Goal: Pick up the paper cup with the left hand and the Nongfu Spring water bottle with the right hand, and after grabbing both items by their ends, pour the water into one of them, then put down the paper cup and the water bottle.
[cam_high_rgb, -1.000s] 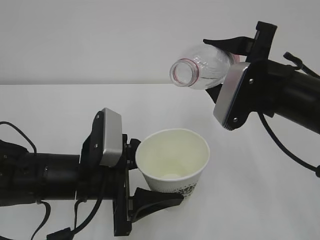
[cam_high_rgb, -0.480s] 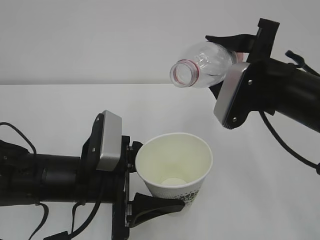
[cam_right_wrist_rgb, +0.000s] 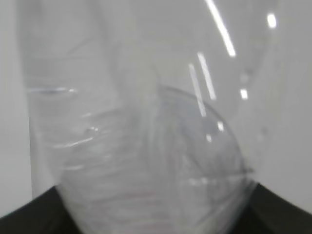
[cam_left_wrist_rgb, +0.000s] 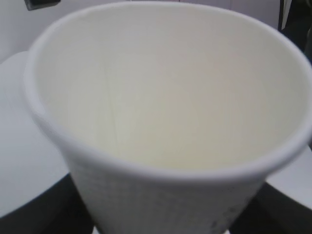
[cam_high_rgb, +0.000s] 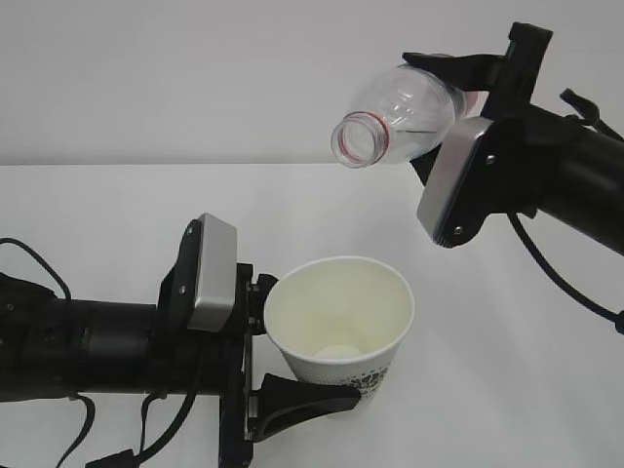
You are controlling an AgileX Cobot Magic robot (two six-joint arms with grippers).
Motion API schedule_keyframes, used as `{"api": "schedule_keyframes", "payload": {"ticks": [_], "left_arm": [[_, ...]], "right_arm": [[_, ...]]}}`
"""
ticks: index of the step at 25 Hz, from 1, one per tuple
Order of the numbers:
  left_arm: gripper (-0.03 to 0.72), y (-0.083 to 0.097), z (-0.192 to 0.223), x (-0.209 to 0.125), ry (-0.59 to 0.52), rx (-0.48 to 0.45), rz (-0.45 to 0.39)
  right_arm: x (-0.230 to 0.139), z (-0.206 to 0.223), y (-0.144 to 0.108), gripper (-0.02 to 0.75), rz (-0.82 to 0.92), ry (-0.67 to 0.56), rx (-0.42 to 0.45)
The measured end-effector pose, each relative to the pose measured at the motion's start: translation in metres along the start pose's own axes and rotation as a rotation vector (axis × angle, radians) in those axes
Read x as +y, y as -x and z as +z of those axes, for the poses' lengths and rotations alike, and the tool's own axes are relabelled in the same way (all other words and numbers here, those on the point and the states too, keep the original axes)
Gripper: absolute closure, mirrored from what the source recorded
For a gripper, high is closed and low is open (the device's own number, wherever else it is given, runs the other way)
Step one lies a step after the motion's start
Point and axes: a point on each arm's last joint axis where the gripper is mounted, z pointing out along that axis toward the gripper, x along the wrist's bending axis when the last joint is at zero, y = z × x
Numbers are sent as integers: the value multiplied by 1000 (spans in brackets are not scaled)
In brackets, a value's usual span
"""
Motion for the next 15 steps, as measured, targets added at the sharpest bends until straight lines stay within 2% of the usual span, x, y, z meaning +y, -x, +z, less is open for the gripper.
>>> {"api": "schedule_keyframes", "payload": {"ticks": [9, 12, 15], "left_arm": [[163, -3, -2, 8, 25, 33, -41], [163, -3, -2, 8, 27, 38, -78], [163, -4, -4, 11, -1, 55, -76]], "right_arm": [[1, 0, 1, 265, -18, 7, -9], [1, 0, 2, 265, -20, 16, -27], [2, 0, 4, 265, -23, 24, -42]]}}
